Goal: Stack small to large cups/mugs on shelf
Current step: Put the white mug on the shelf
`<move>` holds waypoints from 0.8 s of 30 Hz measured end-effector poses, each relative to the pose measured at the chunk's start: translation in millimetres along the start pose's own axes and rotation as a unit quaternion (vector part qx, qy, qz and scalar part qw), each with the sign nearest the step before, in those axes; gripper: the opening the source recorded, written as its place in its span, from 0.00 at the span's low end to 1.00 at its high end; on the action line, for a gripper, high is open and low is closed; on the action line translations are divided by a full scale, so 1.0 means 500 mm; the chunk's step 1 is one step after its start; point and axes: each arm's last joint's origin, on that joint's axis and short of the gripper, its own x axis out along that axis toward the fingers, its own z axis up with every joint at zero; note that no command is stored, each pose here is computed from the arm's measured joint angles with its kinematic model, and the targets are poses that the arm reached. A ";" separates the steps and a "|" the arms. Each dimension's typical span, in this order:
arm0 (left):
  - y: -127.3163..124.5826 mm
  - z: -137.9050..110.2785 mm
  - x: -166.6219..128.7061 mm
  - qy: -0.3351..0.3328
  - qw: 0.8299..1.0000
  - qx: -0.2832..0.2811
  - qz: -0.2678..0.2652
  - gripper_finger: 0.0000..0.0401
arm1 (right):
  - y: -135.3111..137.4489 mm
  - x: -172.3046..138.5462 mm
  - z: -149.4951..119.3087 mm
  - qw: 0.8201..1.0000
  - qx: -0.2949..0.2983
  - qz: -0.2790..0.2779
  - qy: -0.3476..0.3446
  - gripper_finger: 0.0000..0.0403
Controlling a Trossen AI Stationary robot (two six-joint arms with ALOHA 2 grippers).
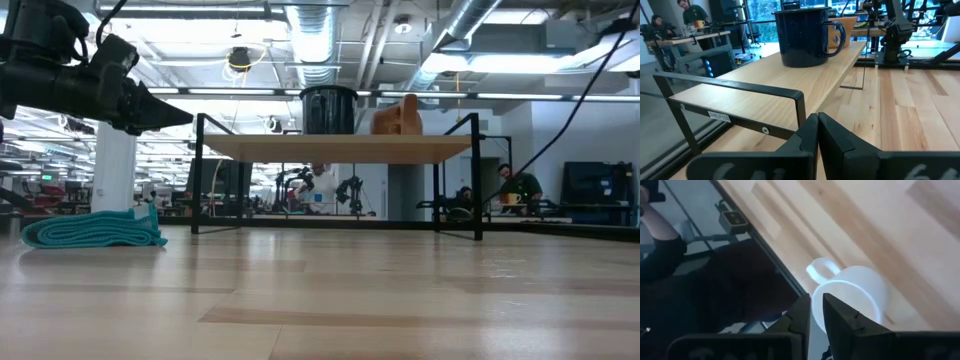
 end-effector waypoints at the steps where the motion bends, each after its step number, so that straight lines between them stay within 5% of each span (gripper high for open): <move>1: 0.000 0.000 0.000 0.000 1.000 0.000 0.000 0.00 | 0.005 0.007 -0.002 1.000 -0.005 0.003 0.005 0.18; 10: 0.000 0.000 0.000 -0.001 1.000 0.000 0.000 0.00 | 0.015 0.046 -0.012 0.997 0.037 -0.019 0.069 0.21; 18: 0.000 0.005 0.000 0.005 1.000 0.001 0.000 0.00 | 0.000 0.047 -0.012 0.993 0.079 -0.061 0.060 0.46; 24: 0.000 0.002 0.000 0.016 1.000 0.013 -0.001 0.00 | 0.016 0.048 -0.016 0.995 0.077 -0.020 0.064 0.60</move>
